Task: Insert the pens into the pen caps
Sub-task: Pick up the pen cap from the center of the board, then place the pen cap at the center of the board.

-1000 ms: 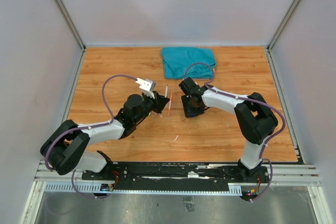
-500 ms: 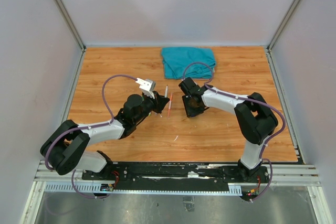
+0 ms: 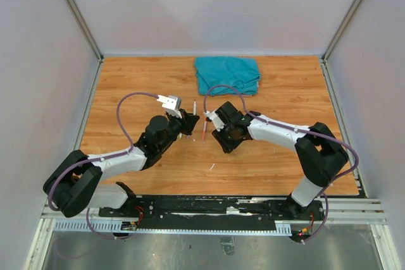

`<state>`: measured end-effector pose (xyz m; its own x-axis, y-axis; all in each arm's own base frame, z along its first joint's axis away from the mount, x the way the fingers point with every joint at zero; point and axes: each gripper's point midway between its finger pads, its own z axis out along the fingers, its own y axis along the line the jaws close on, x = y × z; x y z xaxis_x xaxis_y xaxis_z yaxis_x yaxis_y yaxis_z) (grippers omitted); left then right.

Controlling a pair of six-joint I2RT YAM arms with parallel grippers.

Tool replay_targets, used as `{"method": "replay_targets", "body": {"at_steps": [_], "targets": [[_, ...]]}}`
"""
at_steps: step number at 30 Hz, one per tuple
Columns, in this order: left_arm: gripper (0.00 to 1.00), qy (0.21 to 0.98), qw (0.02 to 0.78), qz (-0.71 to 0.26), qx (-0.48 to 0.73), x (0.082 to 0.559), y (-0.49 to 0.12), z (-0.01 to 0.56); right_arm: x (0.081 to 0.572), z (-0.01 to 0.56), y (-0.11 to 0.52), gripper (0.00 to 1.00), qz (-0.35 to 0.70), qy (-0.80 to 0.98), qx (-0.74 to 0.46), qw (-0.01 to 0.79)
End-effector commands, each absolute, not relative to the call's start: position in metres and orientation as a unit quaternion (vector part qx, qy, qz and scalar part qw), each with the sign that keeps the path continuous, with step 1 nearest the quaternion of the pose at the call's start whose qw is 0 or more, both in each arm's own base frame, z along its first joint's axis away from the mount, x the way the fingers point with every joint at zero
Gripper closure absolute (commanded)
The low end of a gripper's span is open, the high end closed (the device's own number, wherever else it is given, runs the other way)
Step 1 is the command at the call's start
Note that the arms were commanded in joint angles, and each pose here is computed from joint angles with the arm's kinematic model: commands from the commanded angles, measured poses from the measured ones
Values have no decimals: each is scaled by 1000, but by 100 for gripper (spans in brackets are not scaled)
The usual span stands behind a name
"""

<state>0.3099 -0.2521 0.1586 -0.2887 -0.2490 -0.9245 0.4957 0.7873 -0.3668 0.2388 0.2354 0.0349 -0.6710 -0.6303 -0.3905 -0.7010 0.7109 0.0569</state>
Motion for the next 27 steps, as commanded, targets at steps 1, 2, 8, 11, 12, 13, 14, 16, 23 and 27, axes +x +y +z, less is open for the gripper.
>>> {"method": "replay_targets", "body": {"at_steps": [1, 2, 8, 11, 12, 13, 14, 16, 23, 27], "targets": [[100, 732, 618, -286, 28, 316, -227, 165, 205, 29, 243, 77, 108, 854, -492, 133], [99, 731, 622, -280, 20, 316, -223, 166, 202, 27, 244, 77, 104, 848, -505, 127], [99, 726, 634, -267, 1, 316, -212, 170, 192, 18, 244, 74, 85, 828, -546, 97], [100, 729, 630, -267, 3, 317, -213, 168, 193, 15, 242, 72, 70, 825, -553, 88], [100, 730, 629, -268, 5, 317, -214, 168, 192, 13, 241, 72, 66, 826, -554, 84], [99, 730, 628, -268, 5, 317, -215, 168, 192, 11, 240, 71, 62, 826, -555, 80], [99, 731, 628, -267, 5, 317, -215, 167, 192, 10, 240, 70, 59, 826, -556, 79], [100, 731, 628, -268, 5, 317, -215, 167, 192, 8, 239, 62, 54, 826, -557, 74], [100, 731, 628, -266, 4, 318, -215, 168, 198, 16, 240, 42, 47, 835, -539, 100], [99, 732, 628, -265, 4, 318, -214, 167, 206, 36, 249, 36, 60, 842, -514, 152]]}}
